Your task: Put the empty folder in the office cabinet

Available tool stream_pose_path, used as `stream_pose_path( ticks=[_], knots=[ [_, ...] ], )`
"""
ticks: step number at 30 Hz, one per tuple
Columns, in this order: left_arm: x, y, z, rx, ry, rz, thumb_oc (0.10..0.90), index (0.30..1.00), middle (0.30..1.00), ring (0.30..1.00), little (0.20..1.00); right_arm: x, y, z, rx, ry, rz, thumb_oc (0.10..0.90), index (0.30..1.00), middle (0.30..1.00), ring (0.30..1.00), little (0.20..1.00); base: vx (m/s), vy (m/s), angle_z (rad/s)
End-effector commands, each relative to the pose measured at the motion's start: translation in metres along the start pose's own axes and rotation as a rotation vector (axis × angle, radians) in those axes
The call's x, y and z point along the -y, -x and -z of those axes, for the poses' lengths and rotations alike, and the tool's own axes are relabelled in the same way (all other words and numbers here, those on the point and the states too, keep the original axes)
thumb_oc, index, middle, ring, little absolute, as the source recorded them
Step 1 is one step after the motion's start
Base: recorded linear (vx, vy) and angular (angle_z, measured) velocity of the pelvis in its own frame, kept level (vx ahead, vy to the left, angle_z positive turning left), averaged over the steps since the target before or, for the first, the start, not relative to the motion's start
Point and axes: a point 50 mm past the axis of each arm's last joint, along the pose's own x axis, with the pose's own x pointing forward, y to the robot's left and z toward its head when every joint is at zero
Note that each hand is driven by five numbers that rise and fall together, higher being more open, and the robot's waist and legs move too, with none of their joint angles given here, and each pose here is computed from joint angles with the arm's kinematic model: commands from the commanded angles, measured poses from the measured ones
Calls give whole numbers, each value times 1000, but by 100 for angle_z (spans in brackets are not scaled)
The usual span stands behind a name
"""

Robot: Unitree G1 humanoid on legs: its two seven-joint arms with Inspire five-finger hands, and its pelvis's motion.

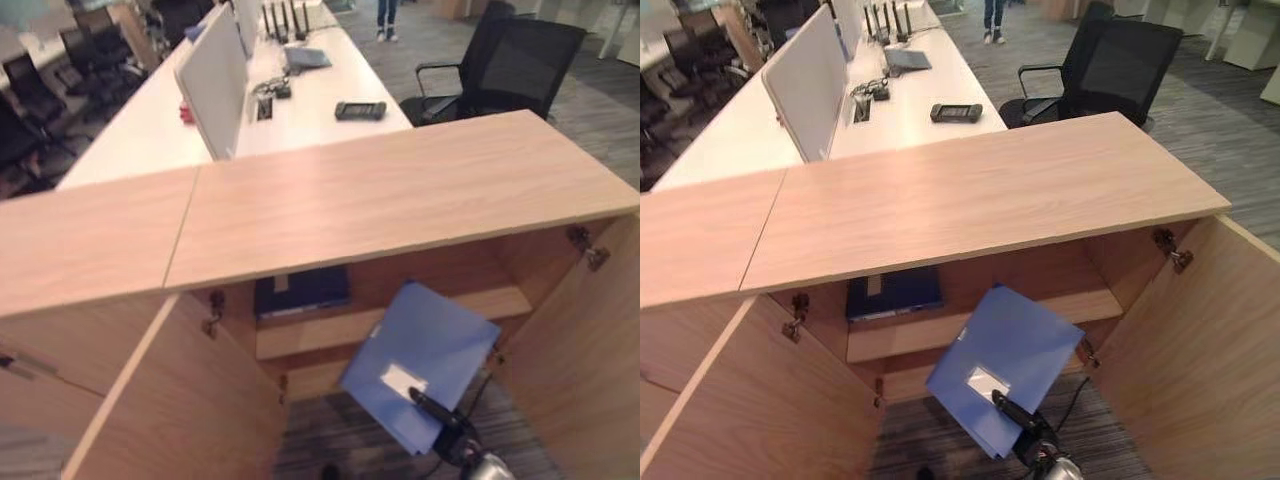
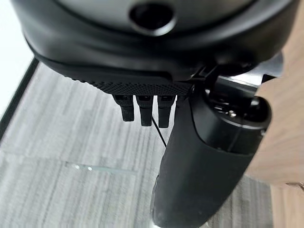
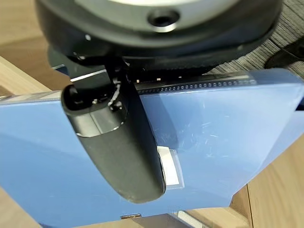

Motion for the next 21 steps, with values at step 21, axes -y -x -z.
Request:
stream_pose_path(
  ticks=[21],
  knots=[
    [-18,0,17,-43,-36,-67,800,900,900,900,900,-123,19,-145,676,-281,-453,400,300,300,300,300,57,20,-3]
  ],
)
